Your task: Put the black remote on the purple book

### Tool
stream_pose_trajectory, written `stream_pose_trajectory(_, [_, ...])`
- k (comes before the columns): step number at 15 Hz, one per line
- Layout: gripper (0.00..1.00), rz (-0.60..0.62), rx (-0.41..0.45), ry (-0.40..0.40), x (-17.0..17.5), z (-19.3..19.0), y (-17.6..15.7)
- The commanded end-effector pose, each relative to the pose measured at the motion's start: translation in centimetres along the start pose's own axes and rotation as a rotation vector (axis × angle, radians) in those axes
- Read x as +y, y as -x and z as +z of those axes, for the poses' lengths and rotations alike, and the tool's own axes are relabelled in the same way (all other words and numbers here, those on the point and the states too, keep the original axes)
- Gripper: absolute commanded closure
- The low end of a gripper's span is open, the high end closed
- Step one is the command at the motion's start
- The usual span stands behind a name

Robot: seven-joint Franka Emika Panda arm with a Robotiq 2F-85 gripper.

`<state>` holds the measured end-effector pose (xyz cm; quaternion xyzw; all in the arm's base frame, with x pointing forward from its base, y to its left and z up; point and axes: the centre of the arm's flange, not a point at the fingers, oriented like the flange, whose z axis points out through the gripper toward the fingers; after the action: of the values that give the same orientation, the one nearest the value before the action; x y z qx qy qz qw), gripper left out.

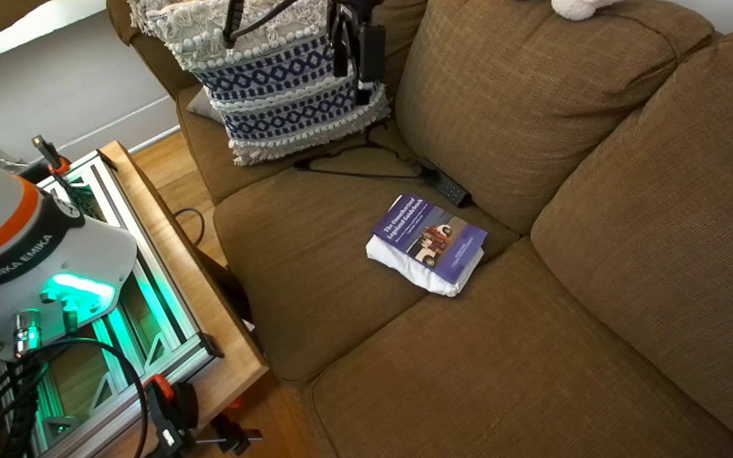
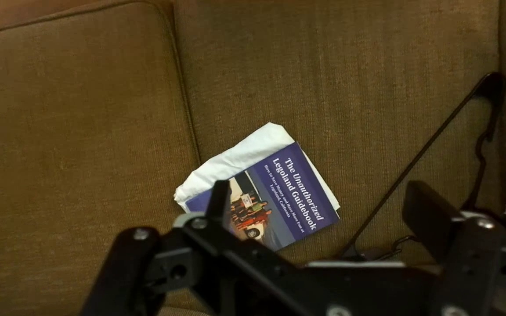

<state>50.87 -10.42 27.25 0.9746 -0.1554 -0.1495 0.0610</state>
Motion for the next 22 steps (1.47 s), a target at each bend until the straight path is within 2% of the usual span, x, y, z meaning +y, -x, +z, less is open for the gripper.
stream_pose_trajectory(1, [0.0, 0.183, -0.001, -0.078, 0.1, 3.7, -6.0])
stream_pose_trajectory(5, [0.0, 0.378, -0.006, -0.163, 3.8, 8.6, -12.0])
stream_pose_trajectory(10, [0.0, 0.621, -0.051, -0.241, 10.7, 13.9, -15.4])
stream_pose_trajectory(11, [0.0, 0.532, -0.031, -0.206, 8.9, 12.6, -12.9])
stream_pose_trajectory(13, [0.0, 0.545, -0.036, -0.204, 9.9, 13.5, -13.3])
stream_pose_trajectory(15, [0.0, 0.533, -0.03, -0.203, 9.2, 13.1, -13.4])
stream_pose_trajectory(17, [0.0, 0.659, -0.028, -0.256, 7.4, 13.9, -14.0])
stream_pose_trajectory(18, [0.0, 0.716, -0.057, -0.268, 6.9, 14.8, -14.7])
stream_pose_trajectory(19, [0.0, 0.77, -0.033, -0.271, 6.6, 16.0, -15.4])
stream_pose_trajectory(22, [0.0, 0.928, -0.034, -0.294, 6.4, 19.5, -16.5])
